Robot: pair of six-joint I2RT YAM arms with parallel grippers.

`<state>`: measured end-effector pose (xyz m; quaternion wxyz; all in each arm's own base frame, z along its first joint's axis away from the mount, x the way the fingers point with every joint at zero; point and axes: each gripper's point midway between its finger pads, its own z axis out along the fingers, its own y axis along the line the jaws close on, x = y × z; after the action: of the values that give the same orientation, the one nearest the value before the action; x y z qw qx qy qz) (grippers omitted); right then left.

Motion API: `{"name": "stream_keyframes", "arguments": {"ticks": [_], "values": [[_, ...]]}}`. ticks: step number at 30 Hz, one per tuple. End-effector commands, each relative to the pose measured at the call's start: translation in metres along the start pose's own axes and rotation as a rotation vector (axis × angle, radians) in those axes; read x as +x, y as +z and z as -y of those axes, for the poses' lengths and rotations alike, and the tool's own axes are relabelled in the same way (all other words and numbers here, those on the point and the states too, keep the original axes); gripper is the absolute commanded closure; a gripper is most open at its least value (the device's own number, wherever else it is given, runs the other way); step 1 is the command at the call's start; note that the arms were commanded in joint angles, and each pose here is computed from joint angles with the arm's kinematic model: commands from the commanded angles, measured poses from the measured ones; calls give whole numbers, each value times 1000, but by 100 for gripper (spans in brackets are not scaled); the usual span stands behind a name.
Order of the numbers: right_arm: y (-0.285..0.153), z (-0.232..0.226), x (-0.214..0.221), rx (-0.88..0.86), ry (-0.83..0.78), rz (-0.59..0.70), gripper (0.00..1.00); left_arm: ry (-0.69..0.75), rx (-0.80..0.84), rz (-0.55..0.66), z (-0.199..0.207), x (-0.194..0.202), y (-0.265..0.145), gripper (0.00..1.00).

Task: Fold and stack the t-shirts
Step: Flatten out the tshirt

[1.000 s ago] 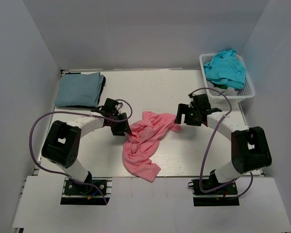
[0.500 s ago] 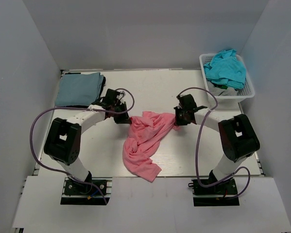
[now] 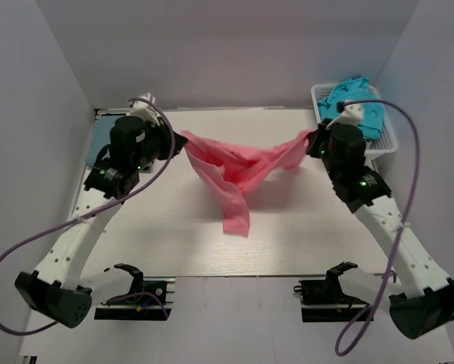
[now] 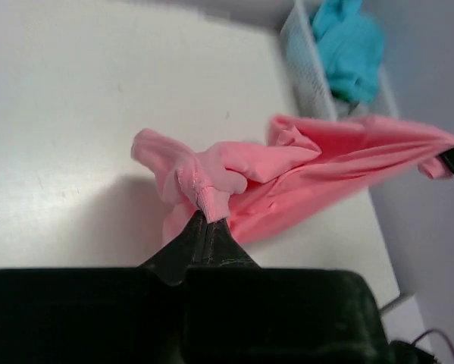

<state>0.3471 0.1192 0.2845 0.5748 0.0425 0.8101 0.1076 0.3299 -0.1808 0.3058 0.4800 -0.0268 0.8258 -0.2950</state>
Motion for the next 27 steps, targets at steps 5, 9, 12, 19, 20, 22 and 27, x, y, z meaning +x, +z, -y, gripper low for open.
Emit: {"name": "stream_keyframes", "arguments": {"ticks": [5, 9, 12, 19, 20, 22, 27], "values": [[-89, 41, -108, 188, 73, 298, 100, -18, -52, 399, 23, -100, -108, 100], [-143, 64, -149, 260, 106, 465, 100, -50, -154, 541, 12, -124, -166, 100], [-176, 69, -176, 261, 129, 557, 100, -64, -148, 621, 18, -139, -204, 100], [-240, 66, -207, 146, 135, 685, 100, -85, -71, 771, 36, -156, -280, 100], [-243, 64, -207, 132, 135, 690, 100, -89, -80, 778, 34, -157, -284, 100], [-251, 64, -206, 109, 139, 704, 100, -113, -96, 779, 31, -156, -286, 100], [-221, 66, -181, 147, 141, 621, 100, -155, -186, 670, 13, -144, -236, 100]]}}
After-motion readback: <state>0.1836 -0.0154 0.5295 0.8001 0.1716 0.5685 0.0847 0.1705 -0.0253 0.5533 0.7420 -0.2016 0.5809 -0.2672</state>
